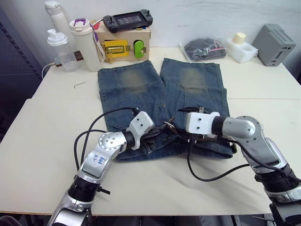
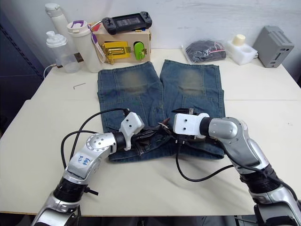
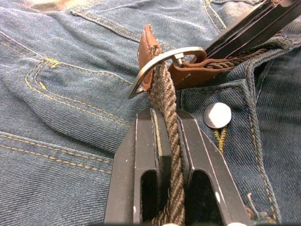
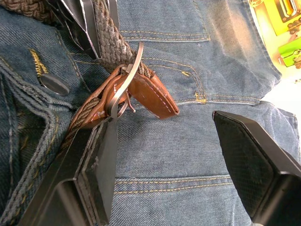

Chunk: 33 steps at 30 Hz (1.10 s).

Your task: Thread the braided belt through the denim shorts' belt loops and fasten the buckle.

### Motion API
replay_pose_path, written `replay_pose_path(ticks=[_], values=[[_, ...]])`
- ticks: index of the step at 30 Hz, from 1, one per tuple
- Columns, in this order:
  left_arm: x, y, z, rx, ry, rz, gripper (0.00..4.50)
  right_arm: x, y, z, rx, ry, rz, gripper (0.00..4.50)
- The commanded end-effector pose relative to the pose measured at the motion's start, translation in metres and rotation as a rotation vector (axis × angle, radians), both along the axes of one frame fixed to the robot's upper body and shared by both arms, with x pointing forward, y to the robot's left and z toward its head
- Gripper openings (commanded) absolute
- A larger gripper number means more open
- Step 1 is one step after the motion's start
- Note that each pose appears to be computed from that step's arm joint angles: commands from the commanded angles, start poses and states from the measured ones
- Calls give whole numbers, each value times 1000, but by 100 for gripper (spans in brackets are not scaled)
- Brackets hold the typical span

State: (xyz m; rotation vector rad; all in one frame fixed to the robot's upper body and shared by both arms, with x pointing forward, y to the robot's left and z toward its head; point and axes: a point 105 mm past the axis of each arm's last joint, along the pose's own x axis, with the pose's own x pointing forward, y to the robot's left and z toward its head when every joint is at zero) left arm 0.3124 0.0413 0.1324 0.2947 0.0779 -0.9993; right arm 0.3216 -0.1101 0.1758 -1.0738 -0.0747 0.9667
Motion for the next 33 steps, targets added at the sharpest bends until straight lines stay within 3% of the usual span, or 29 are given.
replay_pose_path(ticks=[1, 5, 9, 17, 20, 24, 25, 33], values=[[-8, -14, 8, -10, -42, -68, 5, -7, 12, 8, 9, -43, 53, 347], [-8, -17, 9, 36, -105, -89, 5, -3, 12, 8, -43, -94, 59, 347], [-6, -17, 8, 163, -233, -130, 5, 2, 10, 11, -98, -149, 69, 347], [3, -13, 13, 188, -288, -118, 5, 1, 14, 10, -129, -185, 117, 347], [2, -13, 13, 190, -297, -122, 0, 0, 13, 8, -128, -174, 111, 229], [2, -14, 15, 186, -315, -119, 0, 0, 11, 3, -125, -156, 104, 38], [2, -14, 16, 187, -324, -121, 0, -1, 11, 2, -124, -152, 103, 11], [5, -12, 22, 176, -382, -97, 0, -3, 12, 1, -103, -131, 95, 11]])
